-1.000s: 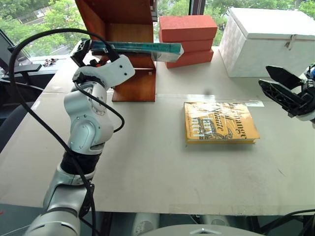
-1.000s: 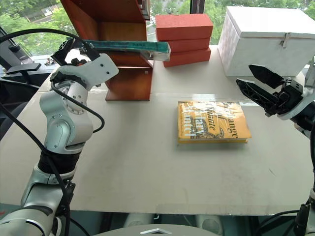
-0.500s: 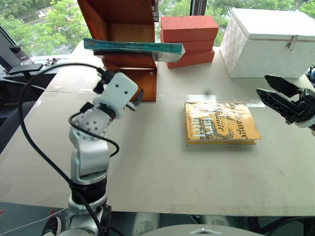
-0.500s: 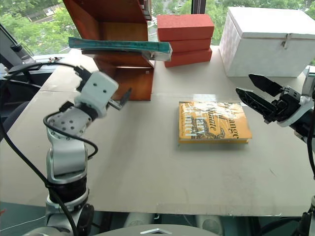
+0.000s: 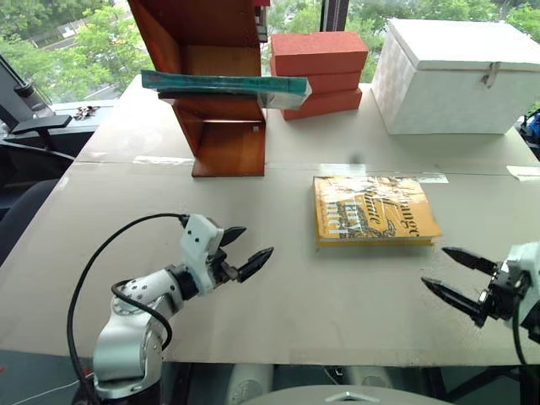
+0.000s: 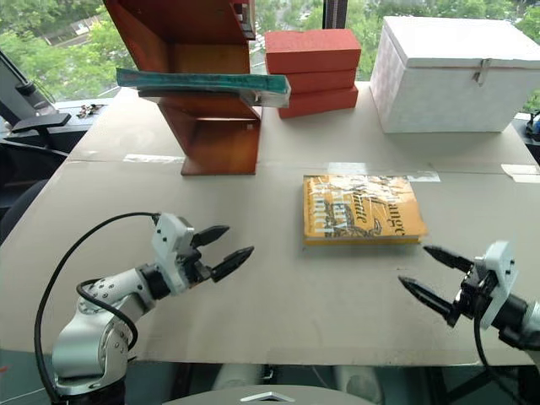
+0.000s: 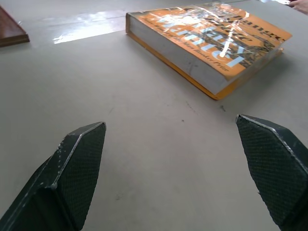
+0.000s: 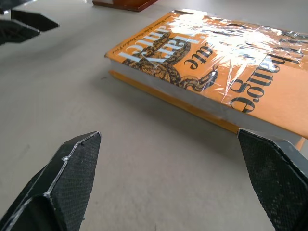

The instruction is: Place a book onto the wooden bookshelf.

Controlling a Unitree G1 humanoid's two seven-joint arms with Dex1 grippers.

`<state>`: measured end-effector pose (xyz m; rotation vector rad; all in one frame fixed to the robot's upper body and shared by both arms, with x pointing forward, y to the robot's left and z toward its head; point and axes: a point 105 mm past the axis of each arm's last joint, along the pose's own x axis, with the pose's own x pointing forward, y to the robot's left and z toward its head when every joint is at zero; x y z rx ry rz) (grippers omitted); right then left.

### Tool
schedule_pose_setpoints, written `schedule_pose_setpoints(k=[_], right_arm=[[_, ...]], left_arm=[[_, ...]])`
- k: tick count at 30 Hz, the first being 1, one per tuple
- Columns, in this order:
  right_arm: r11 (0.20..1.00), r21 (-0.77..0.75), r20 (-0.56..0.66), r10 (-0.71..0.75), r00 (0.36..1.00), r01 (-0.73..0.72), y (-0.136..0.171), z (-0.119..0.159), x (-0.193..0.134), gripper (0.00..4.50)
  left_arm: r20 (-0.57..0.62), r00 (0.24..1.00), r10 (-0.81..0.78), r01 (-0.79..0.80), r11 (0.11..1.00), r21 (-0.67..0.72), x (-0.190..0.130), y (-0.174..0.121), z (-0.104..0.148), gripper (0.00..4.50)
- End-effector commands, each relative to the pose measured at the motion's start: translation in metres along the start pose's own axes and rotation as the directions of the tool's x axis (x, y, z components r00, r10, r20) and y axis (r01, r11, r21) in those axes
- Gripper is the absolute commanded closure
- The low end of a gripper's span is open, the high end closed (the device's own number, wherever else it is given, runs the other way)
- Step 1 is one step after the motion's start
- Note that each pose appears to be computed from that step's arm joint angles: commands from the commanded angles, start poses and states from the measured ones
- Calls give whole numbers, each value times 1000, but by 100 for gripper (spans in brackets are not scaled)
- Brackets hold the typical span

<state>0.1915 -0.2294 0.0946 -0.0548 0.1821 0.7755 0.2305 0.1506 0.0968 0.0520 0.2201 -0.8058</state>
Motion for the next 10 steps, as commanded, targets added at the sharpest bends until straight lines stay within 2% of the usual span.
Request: schedule_pose_setpoints(k=[1, 5, 10], right_arm=[[999, -51, -6, -15, 1000, 15, 2, -14, -3, 0], [996, -83, 0, -41, 999, 41, 0, -25, -1, 0], [994, -100, 4, -40, 999, 41, -1, -29, 0, 0]], left_arm=[[27, 999, -24, 24, 1000, 7, -2, -9, -5, 6], [6, 1000, -2, 2, 999, 49, -2, -8, -12, 6], [40, 999, 14, -19, 994, 108, 2, -5, -5, 6]])
